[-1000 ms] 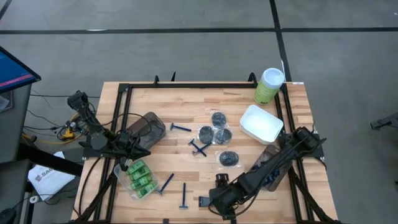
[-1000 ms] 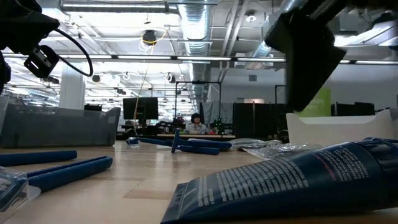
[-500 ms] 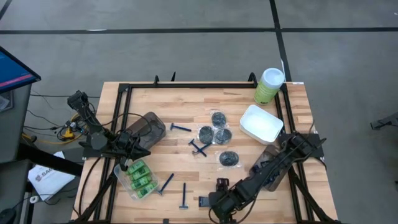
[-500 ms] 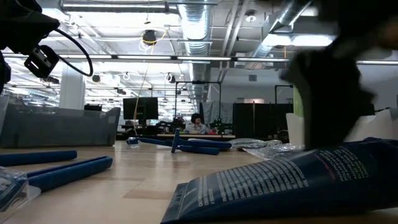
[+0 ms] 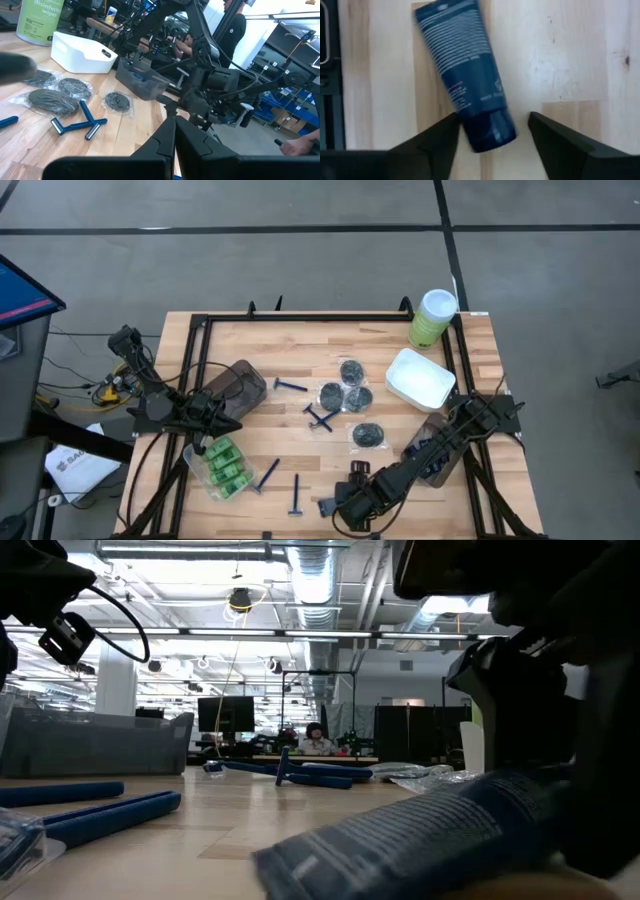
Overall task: Pick & Place Travel size toiletries
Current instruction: Put the blue shave cream into the right black bin
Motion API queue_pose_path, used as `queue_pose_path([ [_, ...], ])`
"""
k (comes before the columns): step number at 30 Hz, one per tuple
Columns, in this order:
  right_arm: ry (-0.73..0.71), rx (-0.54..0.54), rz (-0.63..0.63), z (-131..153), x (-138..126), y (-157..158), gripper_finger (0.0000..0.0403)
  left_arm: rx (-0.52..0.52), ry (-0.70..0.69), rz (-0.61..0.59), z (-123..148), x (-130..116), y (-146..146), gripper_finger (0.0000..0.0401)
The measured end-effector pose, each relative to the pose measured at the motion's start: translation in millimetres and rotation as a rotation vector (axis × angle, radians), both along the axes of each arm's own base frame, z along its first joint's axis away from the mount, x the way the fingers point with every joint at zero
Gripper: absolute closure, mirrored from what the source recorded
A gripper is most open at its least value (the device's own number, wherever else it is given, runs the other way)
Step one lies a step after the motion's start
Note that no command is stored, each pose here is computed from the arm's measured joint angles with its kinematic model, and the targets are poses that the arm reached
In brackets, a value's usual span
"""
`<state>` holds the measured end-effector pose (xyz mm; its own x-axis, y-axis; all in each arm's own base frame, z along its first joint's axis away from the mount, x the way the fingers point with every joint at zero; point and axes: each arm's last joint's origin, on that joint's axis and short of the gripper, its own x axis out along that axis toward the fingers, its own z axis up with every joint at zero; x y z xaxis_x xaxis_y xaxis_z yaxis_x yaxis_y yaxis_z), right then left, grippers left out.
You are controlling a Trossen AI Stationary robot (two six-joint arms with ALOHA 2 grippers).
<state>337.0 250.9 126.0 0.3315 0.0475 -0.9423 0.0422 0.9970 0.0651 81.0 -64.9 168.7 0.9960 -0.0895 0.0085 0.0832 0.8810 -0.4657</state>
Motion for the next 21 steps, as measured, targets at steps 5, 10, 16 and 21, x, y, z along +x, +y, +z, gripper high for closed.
queue_pose_path([
  [5,0.006,-0.003,-0.009,1,1,-3,0.0268,0.000,0.000,0.000,0,0,0,0.0399],
  [10,0.018,-0.015,0.020,5,4,-2,0.0355,0.000,0.000,0.000,0,0,0,0.0399],
  [16,0.049,-0.017,0.042,7,4,-7,0.0389,0.000,0.000,0.000,0,0,0,0.0399],
  [21,0.057,-0.027,0.167,21,2,-11,0.0328,-0.003,-0.002,0.000,0,0,0,0.0399],
])
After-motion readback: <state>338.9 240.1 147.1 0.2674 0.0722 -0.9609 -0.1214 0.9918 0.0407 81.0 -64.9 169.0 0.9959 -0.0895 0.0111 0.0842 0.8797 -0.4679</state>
